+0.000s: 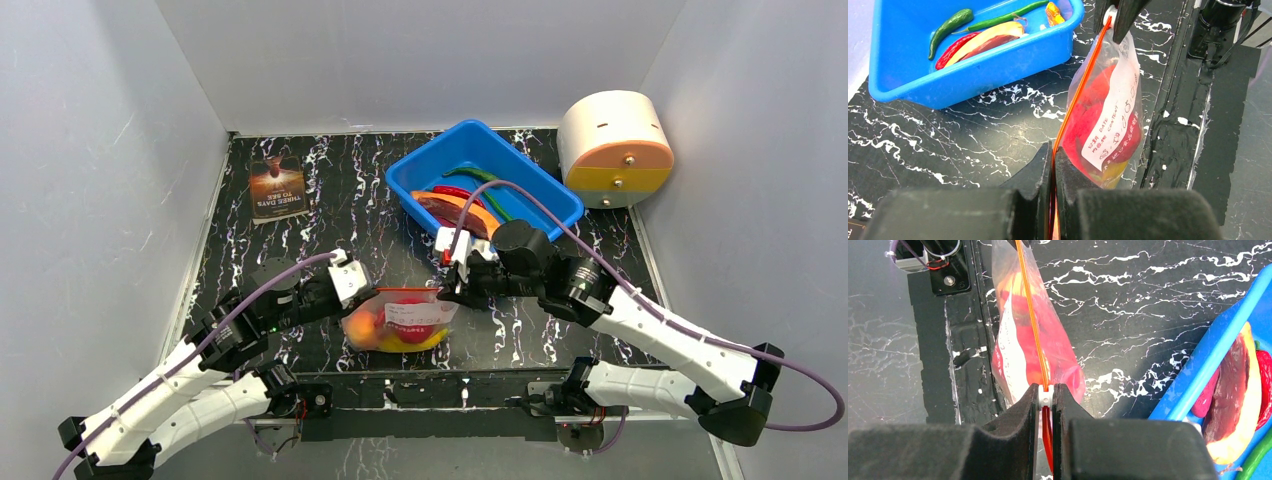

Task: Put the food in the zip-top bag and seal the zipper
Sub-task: Zip the zipper food storage bag at the center of the board.

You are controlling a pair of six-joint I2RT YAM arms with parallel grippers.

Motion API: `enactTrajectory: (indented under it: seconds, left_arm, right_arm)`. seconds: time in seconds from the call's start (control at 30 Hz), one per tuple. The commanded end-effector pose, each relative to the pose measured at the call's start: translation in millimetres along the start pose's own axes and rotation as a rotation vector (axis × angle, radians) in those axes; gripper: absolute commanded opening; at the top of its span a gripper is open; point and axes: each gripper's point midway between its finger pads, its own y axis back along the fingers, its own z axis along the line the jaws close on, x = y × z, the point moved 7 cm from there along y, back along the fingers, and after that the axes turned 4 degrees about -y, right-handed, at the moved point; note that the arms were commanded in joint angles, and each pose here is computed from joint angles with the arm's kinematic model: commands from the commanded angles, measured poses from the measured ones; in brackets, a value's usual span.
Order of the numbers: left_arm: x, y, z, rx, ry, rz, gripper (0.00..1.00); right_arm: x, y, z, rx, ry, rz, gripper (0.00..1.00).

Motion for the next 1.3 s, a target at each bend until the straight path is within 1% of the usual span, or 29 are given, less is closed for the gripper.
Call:
enactTrajectory:
  seconds: [0.0, 0.9, 1.07, 1.27]
  left_arm:
    - [-2, 17, 11, -0.101, -0.012, 0.040, 0.00]
    - [5, 15, 10, -0.106, 0.003, 0.056, 0.00]
    - [7, 14, 11, -0.118, 0.016, 0.077, 0.00]
    - [9, 14, 14, -0.155, 0.024, 0.094, 0.00]
  right_arm:
    - [-10, 26, -7, 0.093, 0.015, -0.018, 0.00]
    - [-1, 48, -10, 0.187, 0.008, 0.032, 0.00]
    - [5, 52, -15, 0.246, 0.002, 0.079, 0.00]
    - [8, 59, -18, 0.300, 0.001, 0.099, 0.00]
